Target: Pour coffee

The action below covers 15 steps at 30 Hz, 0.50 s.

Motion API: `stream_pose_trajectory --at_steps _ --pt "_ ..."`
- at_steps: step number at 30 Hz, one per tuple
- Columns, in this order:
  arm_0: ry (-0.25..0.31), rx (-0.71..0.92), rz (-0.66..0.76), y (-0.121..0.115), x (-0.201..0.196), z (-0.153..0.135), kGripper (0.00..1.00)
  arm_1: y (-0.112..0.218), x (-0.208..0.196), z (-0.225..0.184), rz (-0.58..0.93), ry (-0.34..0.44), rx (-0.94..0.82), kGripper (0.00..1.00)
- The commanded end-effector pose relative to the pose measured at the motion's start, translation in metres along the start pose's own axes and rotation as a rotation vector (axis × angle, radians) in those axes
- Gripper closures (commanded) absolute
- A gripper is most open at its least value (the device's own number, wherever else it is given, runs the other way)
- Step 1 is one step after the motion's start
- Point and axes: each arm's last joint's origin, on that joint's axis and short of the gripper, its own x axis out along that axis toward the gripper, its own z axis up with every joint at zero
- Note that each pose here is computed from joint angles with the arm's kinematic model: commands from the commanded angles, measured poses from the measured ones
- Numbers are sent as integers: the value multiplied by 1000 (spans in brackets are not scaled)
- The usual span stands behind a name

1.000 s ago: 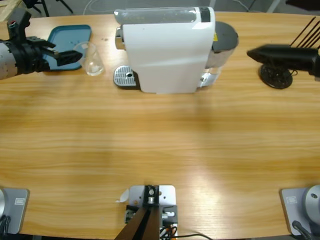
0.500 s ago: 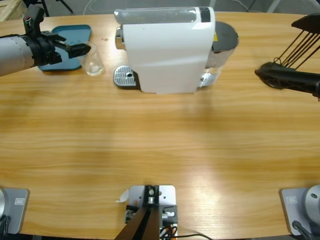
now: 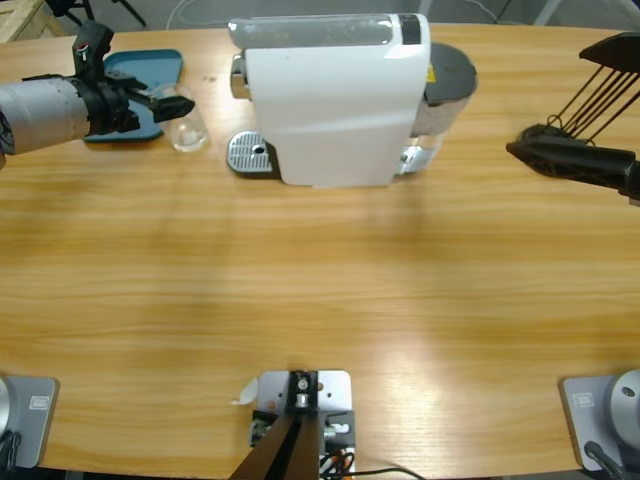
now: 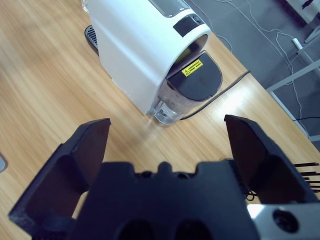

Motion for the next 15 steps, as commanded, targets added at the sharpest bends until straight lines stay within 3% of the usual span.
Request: stream_pose_trajectory --at_steps 1,15 --pt "40 2 13 7 24 -6 62 -1 14 -8 -20 44 19 0" --pt "75 -42 24 14 32 -15 4 0 16 -13 -6 53 21 0"
